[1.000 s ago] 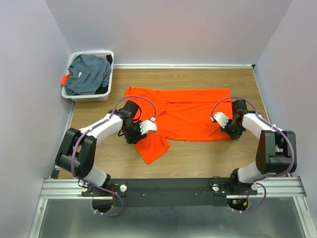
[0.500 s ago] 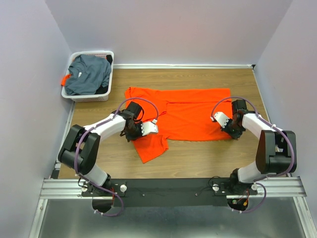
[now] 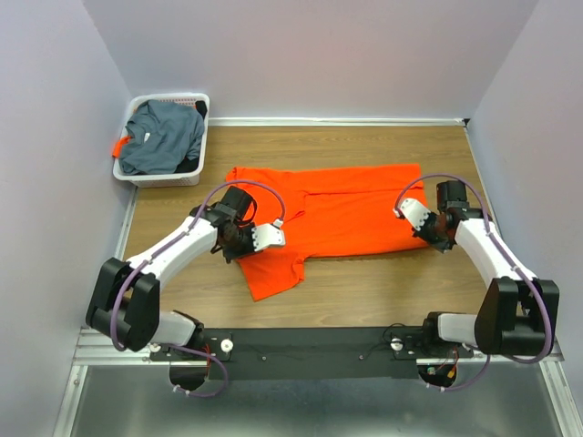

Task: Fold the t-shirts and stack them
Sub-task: Grap the side of the flattened tshirt closest away from the robot with both arms, then fold the other side of the tshirt into a rectangle

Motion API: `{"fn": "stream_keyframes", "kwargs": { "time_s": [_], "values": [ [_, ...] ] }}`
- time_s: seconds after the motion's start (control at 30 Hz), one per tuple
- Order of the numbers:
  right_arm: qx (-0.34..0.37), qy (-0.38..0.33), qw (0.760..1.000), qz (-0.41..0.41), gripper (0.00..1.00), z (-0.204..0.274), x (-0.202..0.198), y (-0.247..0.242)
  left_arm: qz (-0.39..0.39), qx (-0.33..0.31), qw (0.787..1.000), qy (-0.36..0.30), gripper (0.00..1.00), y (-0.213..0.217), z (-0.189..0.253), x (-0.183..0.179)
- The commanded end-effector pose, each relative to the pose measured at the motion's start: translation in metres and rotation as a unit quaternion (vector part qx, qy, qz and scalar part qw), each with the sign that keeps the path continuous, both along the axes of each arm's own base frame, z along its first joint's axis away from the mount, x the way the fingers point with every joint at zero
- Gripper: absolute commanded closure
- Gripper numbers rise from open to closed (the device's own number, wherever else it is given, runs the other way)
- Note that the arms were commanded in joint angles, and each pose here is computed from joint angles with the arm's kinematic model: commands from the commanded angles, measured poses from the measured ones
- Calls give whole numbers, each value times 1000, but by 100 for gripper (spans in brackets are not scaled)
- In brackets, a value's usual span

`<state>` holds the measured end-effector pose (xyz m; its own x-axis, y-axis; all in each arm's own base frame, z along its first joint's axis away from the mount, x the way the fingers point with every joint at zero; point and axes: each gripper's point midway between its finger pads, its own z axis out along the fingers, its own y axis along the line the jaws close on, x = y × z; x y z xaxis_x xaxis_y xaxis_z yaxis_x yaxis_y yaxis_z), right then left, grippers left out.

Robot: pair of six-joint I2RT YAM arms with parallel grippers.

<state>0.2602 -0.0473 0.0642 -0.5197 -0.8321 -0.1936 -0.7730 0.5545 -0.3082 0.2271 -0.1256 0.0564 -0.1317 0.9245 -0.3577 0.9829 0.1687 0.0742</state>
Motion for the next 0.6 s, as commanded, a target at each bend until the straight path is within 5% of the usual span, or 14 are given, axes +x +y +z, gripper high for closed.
{"fn": "stream_keyframes", "kwargs": {
  "time_s": [0.0, 0.57],
  "values": [
    [-17, 0, 1000, -3, 99, 15, -4, -11, 3, -6, 1000, 12, 100, 5, 12, -11],
    [1, 0, 1000, -6, 100, 26, 78, -16, 44, -23, 999, -20, 100, -2, 38, 90]
  ]
}}
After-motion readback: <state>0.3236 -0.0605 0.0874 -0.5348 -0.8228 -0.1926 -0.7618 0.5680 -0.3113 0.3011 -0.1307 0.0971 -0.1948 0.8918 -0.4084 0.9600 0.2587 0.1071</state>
